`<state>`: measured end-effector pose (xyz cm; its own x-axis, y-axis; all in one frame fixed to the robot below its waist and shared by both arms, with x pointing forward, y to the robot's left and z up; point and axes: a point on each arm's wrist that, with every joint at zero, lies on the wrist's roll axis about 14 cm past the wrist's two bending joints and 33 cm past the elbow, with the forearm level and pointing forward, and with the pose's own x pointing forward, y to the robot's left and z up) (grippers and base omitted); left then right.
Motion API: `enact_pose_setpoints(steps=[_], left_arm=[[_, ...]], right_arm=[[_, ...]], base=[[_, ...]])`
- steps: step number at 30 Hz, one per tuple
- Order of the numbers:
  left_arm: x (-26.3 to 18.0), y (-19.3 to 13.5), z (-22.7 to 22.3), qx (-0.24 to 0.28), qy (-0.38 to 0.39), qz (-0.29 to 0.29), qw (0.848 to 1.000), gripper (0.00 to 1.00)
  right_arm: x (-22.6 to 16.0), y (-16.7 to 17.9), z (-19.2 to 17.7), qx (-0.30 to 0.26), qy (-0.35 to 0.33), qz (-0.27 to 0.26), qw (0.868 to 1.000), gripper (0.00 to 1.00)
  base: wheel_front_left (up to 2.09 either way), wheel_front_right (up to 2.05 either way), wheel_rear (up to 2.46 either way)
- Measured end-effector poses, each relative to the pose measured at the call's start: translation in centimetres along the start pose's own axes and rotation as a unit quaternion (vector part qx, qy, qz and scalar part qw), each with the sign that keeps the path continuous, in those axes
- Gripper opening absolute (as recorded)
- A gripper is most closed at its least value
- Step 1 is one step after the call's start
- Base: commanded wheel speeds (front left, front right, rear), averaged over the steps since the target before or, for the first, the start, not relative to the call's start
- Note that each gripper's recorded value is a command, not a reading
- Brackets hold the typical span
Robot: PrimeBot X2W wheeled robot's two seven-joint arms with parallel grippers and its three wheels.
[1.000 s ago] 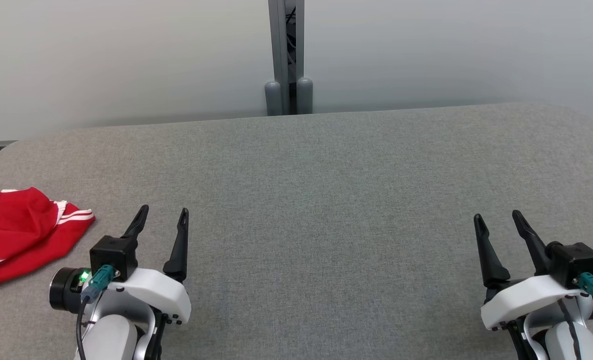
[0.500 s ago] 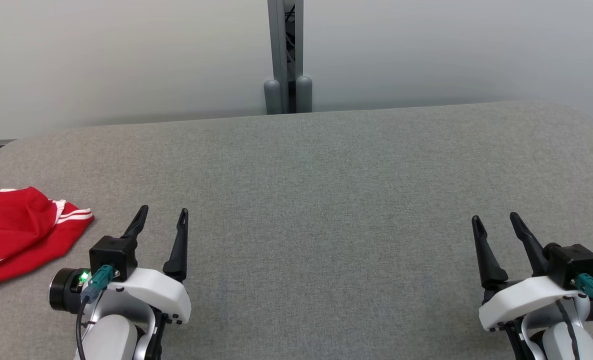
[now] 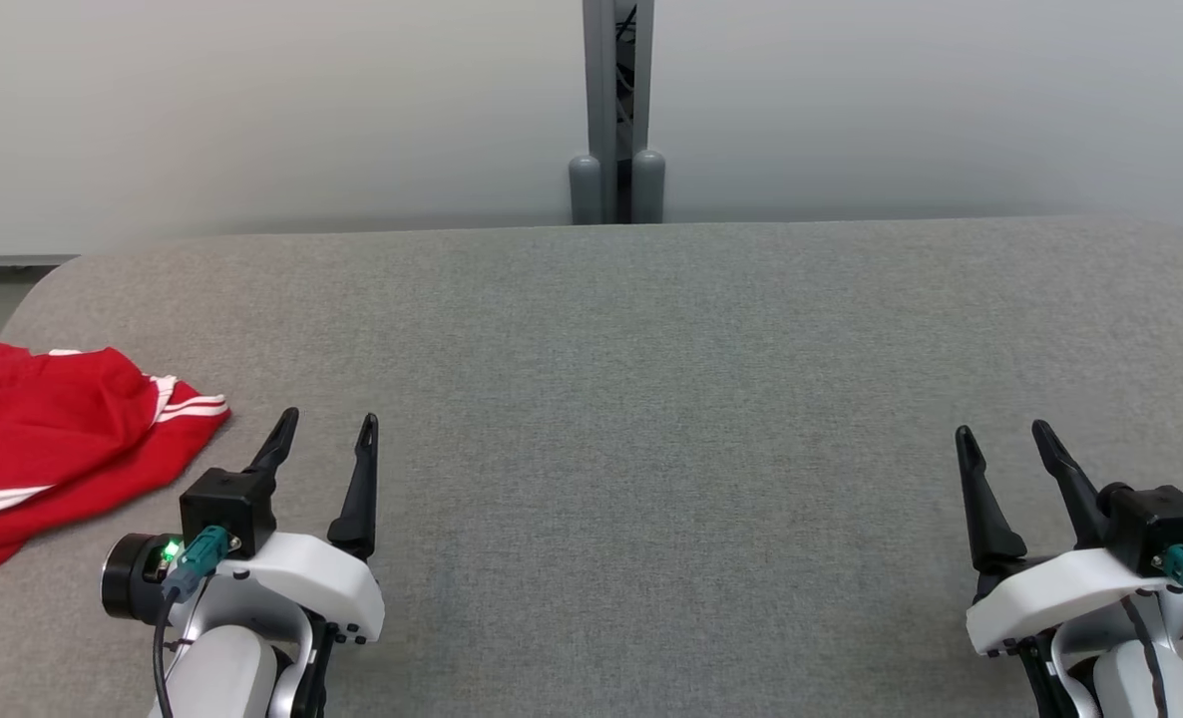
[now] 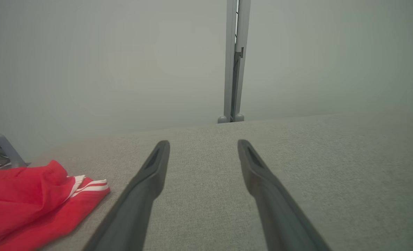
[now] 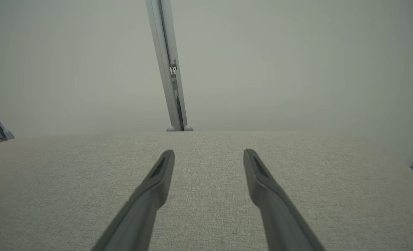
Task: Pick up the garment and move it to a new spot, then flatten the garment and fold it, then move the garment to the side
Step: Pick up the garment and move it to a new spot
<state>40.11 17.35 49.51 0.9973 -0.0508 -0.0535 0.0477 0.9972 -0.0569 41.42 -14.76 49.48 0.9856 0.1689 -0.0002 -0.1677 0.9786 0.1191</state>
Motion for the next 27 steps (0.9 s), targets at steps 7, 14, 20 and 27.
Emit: enact_pose_setpoints(steps=[7,14,20,27], left_arm=[[-1.2,3.5,1.1,-0.006,-0.019,0.054,0.998,1.00],[-4.2,8.4,1.2,-0.013,-0.027,0.132,0.991,1.00],[-7.4,12.1,1.2,-0.020,-0.032,0.195,0.980,1.00],[-10.2,14.5,1.0,-0.027,-0.034,0.243,0.969,1.00]], right_arm=[[2.3,4.1,0.4,-0.003,-0.006,0.060,0.998,1.00],[4.7,10.0,0.4,-0.002,-0.007,0.142,0.990,1.00],[5.6,15.1,0.0,0.003,-0.004,0.209,0.978,1.00],[5.7,19.1,-0.8,0.012,0.005,0.259,0.966,1.00]], base=[[0.00,0.00,0.00],[0.00,0.00,0.00],[0.00,0.00,0.00],[0.00,0.00,0.00]])
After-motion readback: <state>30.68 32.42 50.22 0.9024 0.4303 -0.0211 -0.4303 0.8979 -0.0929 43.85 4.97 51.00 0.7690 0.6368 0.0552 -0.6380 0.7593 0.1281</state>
